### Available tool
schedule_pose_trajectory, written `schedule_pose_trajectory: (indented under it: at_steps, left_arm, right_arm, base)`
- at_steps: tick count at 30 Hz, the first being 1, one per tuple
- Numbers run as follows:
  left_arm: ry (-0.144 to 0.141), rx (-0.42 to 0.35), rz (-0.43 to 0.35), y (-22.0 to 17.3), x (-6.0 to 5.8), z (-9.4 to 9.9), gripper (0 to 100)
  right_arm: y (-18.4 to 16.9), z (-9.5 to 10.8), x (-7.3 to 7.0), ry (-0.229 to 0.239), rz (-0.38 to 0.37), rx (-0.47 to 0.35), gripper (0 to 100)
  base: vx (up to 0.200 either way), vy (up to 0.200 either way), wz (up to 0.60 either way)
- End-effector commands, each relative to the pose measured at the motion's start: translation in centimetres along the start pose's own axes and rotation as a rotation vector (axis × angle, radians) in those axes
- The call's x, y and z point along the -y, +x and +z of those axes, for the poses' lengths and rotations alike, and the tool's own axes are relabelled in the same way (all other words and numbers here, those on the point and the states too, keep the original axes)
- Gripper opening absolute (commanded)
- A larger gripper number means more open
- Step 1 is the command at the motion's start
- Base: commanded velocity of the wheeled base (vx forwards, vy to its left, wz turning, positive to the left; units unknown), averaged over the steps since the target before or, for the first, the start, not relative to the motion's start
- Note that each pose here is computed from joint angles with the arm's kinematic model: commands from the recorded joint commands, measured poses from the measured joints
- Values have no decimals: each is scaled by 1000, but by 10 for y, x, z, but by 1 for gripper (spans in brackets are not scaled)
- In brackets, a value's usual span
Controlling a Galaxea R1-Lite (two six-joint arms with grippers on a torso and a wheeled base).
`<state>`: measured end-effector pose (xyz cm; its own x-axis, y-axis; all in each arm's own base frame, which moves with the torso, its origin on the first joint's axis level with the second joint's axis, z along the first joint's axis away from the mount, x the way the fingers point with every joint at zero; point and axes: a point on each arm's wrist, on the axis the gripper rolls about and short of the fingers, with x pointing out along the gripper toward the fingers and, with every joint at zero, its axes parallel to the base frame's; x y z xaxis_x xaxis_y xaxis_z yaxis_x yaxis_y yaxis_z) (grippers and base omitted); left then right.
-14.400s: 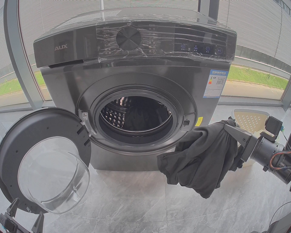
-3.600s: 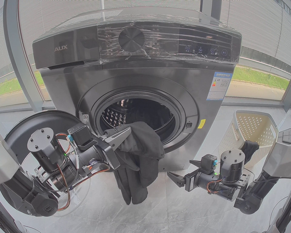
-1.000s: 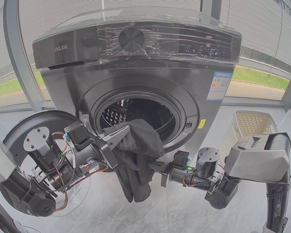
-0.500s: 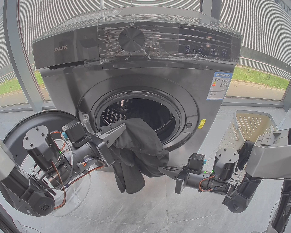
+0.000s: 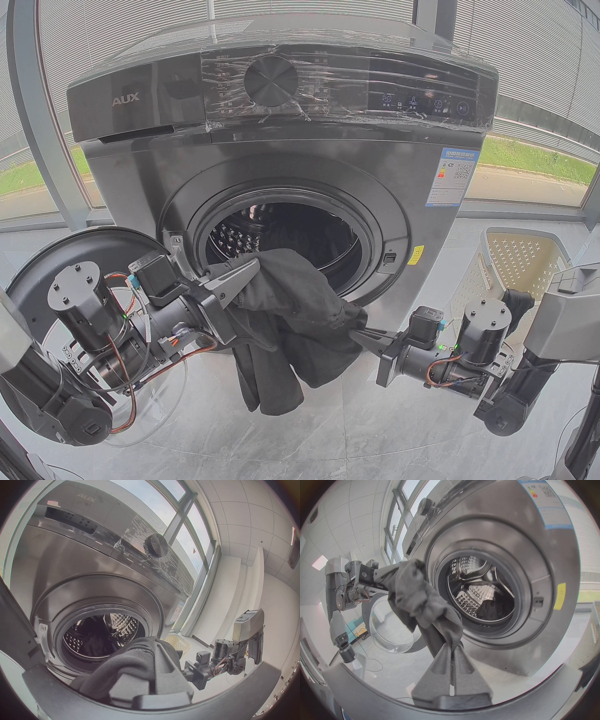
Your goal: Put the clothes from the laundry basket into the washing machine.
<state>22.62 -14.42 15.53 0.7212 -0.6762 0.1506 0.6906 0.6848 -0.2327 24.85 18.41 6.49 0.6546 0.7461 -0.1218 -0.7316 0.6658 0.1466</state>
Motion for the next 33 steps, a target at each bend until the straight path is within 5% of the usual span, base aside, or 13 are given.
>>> schedule_pose_trajectory:
  at_steps: [1,14,15,19,25,33]
  left_arm:
    - [-18,-23,-24,-4,7,-4,0]
    - [-30,-102,-25,-11,9,-21,0]
    - [-30,-103,-24,-10,8,-22,100]
    - [-36,-127,-14,-10,7,-28,100]
    - [-59,-259,49,-5,-9,-65,100]
    - [-64,-281,65,-7,-12,-69,100]
  right_arm:
    - [-15,27,3,-32,-32,90,0]
    - [-27,42,3,-35,-51,140,0]
    - [-27,42,2,-35,-48,140,0]
    - [-27,43,0,-36,-43,144,0]
    - [-29,48,-4,-37,-26,160,0]
    - [-30,54,-7,-29,-13,184,0]
  base:
    - [0,0,0]
    - [0,0,0]
    - [0,0,0]
    - [0,0,0]
    - [0,0,0]
    - [0,0,0]
